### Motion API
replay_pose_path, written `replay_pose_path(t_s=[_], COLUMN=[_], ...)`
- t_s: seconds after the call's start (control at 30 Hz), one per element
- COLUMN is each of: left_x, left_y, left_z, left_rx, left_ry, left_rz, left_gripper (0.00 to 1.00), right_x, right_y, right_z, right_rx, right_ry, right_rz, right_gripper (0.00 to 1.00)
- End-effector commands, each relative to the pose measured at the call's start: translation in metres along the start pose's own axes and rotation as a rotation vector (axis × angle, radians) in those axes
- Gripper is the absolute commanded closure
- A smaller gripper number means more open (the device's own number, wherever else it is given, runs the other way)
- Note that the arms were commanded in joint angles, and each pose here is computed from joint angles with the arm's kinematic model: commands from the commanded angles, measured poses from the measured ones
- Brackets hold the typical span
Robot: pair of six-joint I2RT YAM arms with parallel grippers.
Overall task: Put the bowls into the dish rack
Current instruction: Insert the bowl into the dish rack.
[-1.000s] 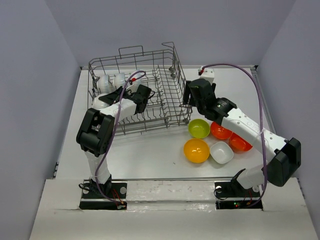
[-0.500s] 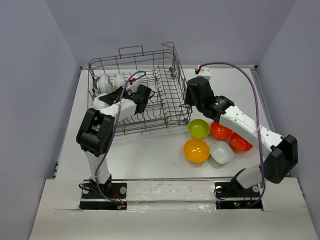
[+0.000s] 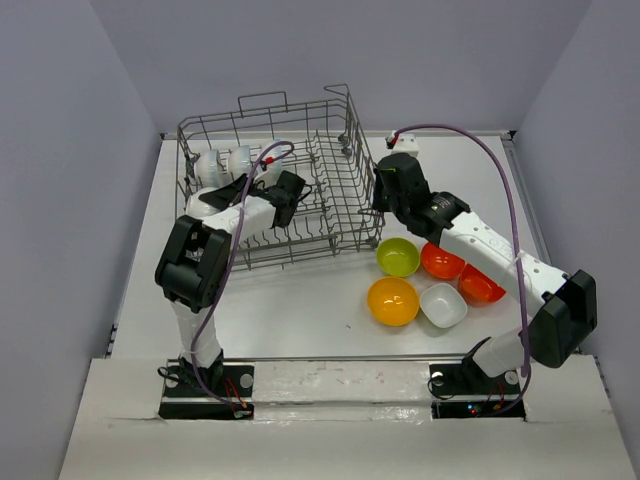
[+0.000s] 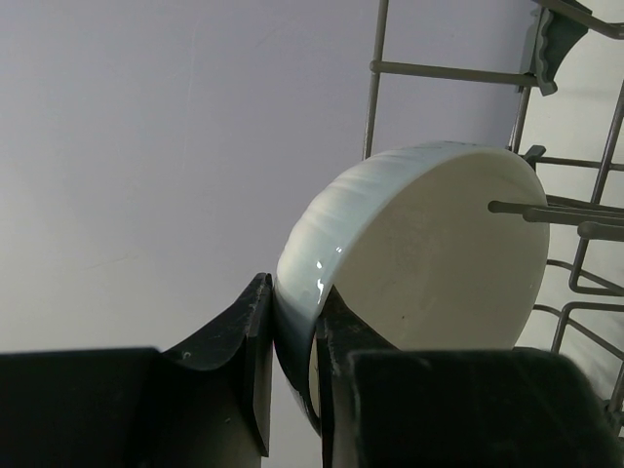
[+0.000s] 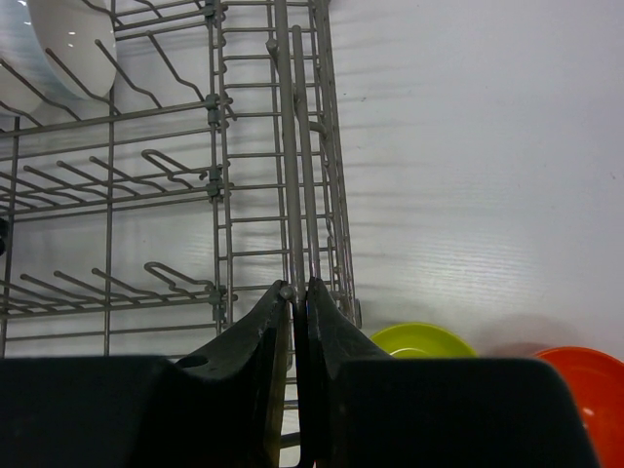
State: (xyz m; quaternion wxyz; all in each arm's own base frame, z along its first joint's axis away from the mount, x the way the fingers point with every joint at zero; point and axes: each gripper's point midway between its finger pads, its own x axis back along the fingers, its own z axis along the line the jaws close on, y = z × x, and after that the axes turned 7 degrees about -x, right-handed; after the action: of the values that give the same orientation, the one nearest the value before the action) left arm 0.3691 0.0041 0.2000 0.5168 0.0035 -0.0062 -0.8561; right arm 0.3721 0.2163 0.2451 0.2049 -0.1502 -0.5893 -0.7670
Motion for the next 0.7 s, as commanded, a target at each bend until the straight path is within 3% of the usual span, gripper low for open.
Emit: replay_pose_path(t_s=[0.0,0.2,0.67], left_x=[0.022,0.025,0.032], left_y=[0.023,0.026,0.034], left_z=[-0.039,-0.054,-0.067], left_rx=[0.044,0.075,0.141], left_ry=[-0.15,-0.189,-0.276], left_rz=[-0.104,-0.092,-0.091], left_gripper=[0.92,0.9,0.74], right_x=[0.004,0.003,0.003], right_y=[0.011,0.011,0.012], right_z=[0.004,0.004,0.006], right_rx=[-0.069,-0.069,-0.071], right_ry=[0.018,0.018,0.027], right_rz=[-0.047,-0.048,-0.052], right_gripper=[0.99,0.99,0.99])
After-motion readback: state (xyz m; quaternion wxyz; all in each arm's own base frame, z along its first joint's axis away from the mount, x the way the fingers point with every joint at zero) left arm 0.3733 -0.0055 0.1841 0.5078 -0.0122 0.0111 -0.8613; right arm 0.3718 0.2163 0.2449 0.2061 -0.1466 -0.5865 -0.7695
